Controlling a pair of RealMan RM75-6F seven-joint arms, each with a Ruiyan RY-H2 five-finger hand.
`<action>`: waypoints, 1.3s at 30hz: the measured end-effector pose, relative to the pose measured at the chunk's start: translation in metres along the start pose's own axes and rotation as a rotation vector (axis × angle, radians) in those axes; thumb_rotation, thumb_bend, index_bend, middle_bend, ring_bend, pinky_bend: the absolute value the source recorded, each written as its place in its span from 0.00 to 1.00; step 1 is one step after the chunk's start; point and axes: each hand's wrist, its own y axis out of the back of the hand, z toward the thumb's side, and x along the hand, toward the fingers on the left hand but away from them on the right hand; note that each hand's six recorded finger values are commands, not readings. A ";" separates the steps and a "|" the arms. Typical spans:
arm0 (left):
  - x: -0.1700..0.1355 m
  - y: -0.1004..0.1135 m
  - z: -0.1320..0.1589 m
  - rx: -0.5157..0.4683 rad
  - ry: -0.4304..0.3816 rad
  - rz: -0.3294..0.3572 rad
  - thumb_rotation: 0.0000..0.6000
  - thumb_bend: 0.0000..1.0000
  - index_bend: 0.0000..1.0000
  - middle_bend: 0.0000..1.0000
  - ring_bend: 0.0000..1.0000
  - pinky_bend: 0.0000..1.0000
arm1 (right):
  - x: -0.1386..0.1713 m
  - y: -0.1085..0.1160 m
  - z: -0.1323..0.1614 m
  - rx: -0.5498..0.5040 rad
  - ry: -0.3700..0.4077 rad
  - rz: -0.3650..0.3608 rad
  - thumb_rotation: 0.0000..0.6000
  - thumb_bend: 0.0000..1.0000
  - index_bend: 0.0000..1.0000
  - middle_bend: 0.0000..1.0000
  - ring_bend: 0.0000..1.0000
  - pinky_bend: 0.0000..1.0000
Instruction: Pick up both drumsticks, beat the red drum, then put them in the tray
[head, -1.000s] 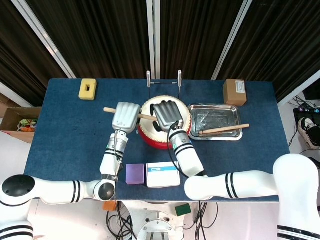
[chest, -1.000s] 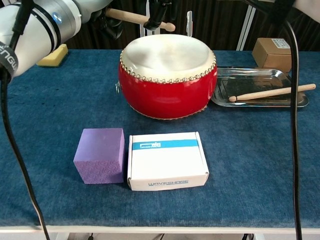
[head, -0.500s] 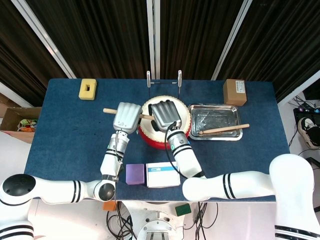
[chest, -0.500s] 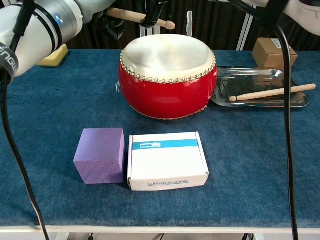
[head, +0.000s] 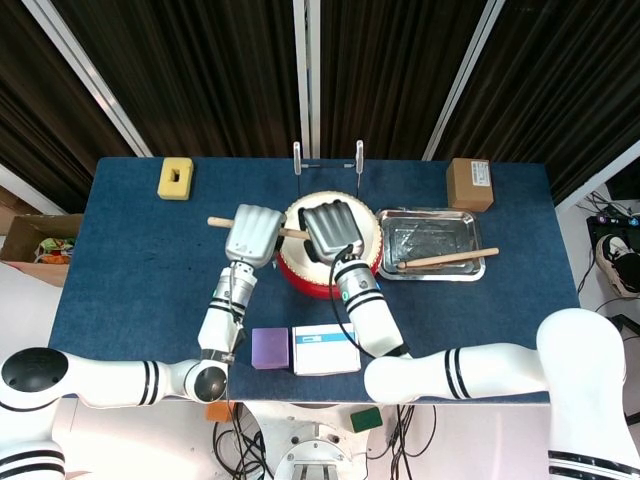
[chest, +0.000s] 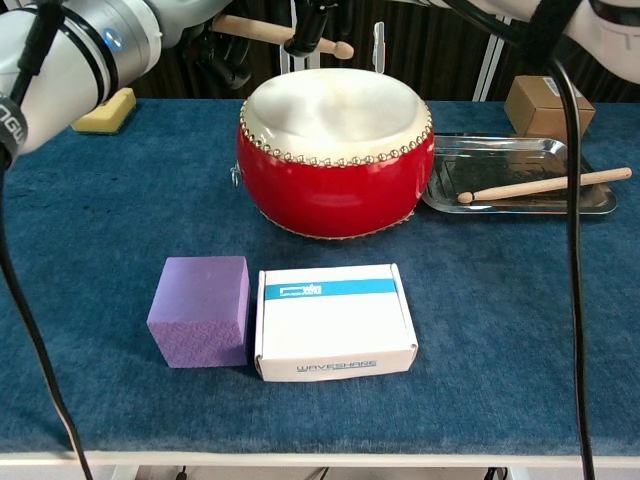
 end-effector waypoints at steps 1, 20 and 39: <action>0.000 0.000 -0.001 0.001 0.004 0.000 1.00 0.20 0.53 0.61 0.63 1.00 | 0.000 0.000 0.000 -0.001 -0.001 -0.001 1.00 0.49 0.69 0.58 0.45 0.42; 0.001 0.001 -0.010 -0.005 0.029 0.006 1.00 0.07 0.29 0.23 0.21 0.37 | 0.000 0.004 -0.008 -0.002 -0.021 -0.014 1.00 0.49 0.70 0.60 0.47 0.42; 0.000 0.024 -0.075 0.013 0.146 0.056 1.00 0.07 0.28 0.23 0.18 0.33 | 0.037 0.019 -0.103 0.056 -0.121 -0.046 1.00 0.51 0.74 0.62 0.48 0.42</action>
